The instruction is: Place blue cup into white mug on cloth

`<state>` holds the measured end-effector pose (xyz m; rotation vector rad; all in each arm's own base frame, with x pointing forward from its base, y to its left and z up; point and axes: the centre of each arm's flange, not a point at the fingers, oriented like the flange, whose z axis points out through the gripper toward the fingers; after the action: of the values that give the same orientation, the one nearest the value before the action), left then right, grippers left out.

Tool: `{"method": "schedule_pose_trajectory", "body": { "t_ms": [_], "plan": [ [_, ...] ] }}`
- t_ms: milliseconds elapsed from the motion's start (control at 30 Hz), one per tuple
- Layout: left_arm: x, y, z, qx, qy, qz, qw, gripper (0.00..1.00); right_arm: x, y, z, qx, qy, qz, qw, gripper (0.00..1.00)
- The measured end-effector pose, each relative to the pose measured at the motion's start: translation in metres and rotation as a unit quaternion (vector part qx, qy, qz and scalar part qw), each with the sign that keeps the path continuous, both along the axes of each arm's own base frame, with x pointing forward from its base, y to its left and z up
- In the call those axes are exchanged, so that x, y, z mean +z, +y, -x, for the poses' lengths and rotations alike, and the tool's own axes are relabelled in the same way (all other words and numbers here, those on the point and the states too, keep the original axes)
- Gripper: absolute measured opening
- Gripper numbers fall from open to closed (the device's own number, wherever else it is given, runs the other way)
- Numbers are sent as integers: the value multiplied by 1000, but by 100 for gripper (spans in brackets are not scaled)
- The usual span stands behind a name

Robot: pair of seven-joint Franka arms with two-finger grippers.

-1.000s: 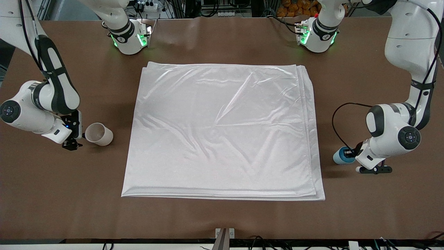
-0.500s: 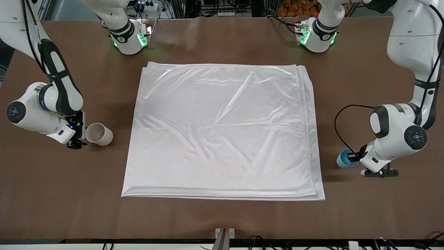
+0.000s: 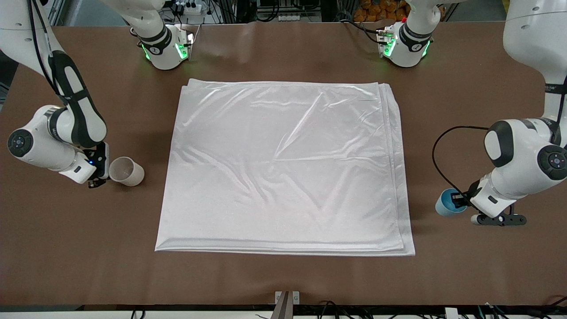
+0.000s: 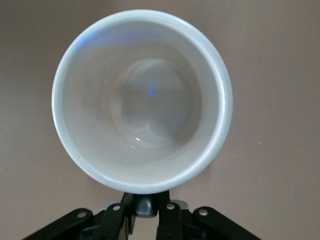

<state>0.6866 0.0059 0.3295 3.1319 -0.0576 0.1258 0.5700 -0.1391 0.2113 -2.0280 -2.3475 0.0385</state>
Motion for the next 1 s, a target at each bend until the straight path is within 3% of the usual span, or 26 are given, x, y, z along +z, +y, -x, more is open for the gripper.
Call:
{"method": "schedule_pose_trajectory", "body": {
  "t_ms": [67,467,1000],
  "plan": [
    [11,-4,0,-3,1,1,1000,5,0,-1,0,-3,-1,-2,1000,19],
    [68,-17,2,-14,12,4,1000,5,17,18,-10,-8,-23,-20,1000,19],
    [95,-63,2,-46,9,5,999,5,45,152,-27,9,-39,-42,998,19]
  ]
}}
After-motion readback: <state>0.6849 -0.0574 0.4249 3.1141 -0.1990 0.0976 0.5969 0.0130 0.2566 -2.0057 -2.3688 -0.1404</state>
